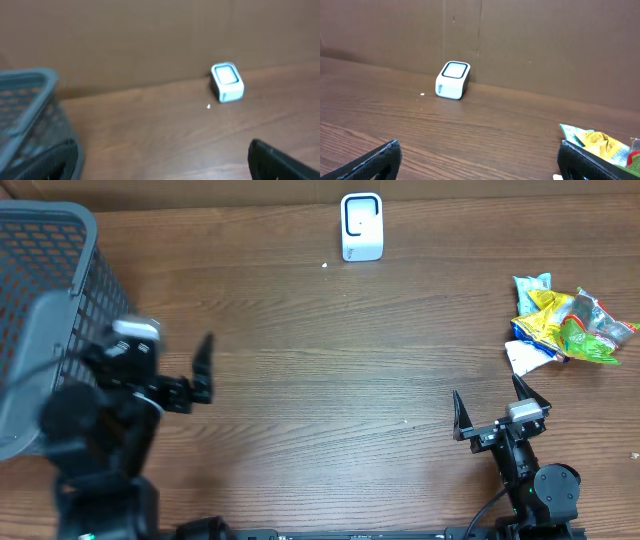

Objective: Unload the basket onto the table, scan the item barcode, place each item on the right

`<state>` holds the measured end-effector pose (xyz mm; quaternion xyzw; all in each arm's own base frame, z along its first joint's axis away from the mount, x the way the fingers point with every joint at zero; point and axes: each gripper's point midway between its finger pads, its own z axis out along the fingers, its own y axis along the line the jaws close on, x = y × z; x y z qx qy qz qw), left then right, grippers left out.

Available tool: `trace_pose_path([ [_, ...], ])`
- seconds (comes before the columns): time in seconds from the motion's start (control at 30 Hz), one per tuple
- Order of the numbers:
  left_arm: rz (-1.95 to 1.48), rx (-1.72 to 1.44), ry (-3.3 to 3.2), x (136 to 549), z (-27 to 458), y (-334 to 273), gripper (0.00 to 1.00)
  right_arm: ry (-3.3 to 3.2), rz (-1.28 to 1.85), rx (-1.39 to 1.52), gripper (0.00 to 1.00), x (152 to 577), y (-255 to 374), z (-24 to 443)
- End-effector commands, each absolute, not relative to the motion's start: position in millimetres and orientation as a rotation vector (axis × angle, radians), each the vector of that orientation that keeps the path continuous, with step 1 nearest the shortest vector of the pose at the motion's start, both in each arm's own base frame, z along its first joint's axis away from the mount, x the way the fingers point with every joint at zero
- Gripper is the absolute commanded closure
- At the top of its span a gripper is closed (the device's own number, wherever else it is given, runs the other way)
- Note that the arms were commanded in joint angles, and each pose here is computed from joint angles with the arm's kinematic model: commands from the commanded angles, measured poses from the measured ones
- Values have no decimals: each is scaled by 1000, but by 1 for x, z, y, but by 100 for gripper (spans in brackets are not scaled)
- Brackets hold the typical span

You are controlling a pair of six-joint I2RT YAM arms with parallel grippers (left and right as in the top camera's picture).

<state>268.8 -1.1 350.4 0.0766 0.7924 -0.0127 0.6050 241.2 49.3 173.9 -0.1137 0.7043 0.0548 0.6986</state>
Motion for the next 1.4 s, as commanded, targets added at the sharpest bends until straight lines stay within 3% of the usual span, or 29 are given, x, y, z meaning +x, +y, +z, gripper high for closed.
trace_pose_path([
  [0.0,-38,186,1808,268,310,-11,0,1567,121,-253,0,241,49,172],
  [0.63,156,56,1501,245,219,13,0,1567,121,-253,0,241,49,172],
  [1.0,168,57,1638,246,159,15,0,1567,121,-253,0,241,49,172],
  [1.37,153,72,1646,246,156,12,0,1567,121,-253,0,241,49,172],
])
